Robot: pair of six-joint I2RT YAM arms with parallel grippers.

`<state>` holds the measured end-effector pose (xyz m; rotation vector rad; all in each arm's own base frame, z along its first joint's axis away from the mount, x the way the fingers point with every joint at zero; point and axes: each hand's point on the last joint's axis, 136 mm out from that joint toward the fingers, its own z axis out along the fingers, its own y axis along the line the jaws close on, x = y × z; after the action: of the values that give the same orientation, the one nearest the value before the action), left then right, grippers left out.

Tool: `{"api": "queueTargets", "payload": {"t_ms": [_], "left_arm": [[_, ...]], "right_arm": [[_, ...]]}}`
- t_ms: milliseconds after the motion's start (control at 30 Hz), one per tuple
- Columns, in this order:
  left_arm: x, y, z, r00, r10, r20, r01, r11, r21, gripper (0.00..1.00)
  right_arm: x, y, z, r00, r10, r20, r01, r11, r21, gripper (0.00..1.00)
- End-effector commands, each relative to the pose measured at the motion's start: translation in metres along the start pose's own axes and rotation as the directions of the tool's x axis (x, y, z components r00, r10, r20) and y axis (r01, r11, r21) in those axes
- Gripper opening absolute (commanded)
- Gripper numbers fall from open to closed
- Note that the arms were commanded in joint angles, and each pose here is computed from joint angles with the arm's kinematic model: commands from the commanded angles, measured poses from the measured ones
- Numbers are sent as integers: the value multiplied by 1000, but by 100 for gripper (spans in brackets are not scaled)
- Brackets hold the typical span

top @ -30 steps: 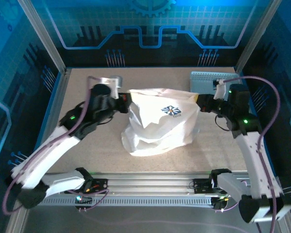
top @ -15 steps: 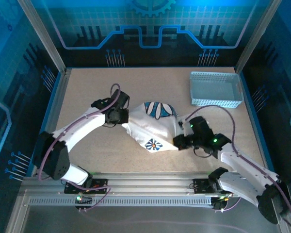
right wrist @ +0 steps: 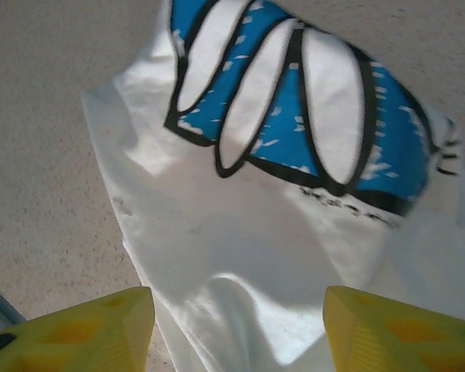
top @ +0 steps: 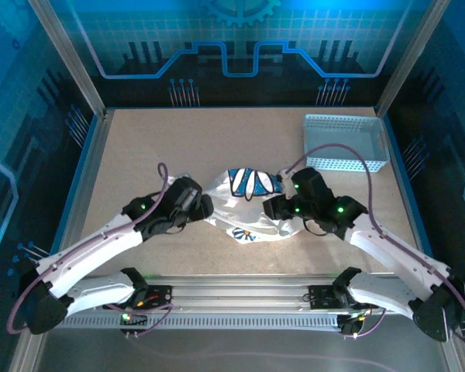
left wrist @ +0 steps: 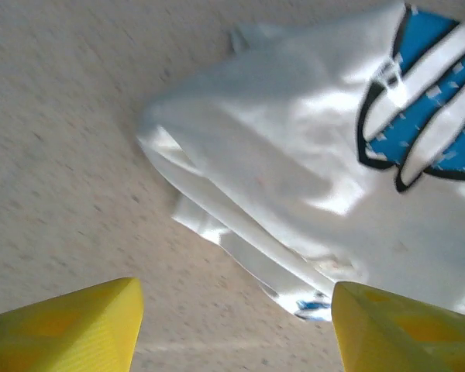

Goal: Fold the inside-out t-shirt

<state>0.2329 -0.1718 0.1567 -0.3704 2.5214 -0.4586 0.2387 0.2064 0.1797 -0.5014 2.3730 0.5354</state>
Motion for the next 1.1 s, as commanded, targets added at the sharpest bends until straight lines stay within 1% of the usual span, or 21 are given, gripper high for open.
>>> {"api": "queueTargets", "payload": {"t_ms": [0,100,233,333,533,600,667,733,767,833,933,1000,1067], "left_arm": [[41,-5,30,982,-168,-90,172,985,30,67],[59,-22,48,977,-167,-132,182,976,117,70],[63,-41,63,973,-171,-153,200,959,201,72],[65,-44,71,972,-178,-155,209,954,216,71],[70,-44,80,968,-185,-167,219,952,212,69],[70,-44,81,968,-188,-168,222,951,213,67],[71,-42,82,967,-191,-168,224,952,206,64],[71,-44,83,967,-192,-170,226,950,215,62],[71,-45,82,967,-190,-171,226,949,219,61],[70,-49,81,969,-178,-173,217,947,239,60],[67,-55,77,976,-156,-154,193,944,266,61],[67,-61,77,977,-144,-155,184,941,283,61],[66,-73,77,977,-133,-167,180,932,313,60]], "right_arm": [[14,11,14,981,-167,-95,170,985,24,62],[26,18,32,958,-237,-163,244,969,25,63],[38,23,50,937,-275,-215,284,959,11,63],[45,23,59,925,-288,-246,300,954,15,64],[47,29,69,922,-299,-248,306,952,-11,69],[48,27,72,919,-298,-257,309,951,1,68],[48,21,76,917,-294,-269,313,949,29,61],[43,18,76,924,-278,-262,301,953,48,46],[40,18,74,931,-266,-251,287,957,50,41],[30,15,69,953,-215,-215,232,971,56,26],[16,15,61,981,-122,-153,127,992,19,17],[10,18,59,989,-72,-129,71,997,-14,14],[7,19,58,992,-15,-128,9,999,-46,10]]}}
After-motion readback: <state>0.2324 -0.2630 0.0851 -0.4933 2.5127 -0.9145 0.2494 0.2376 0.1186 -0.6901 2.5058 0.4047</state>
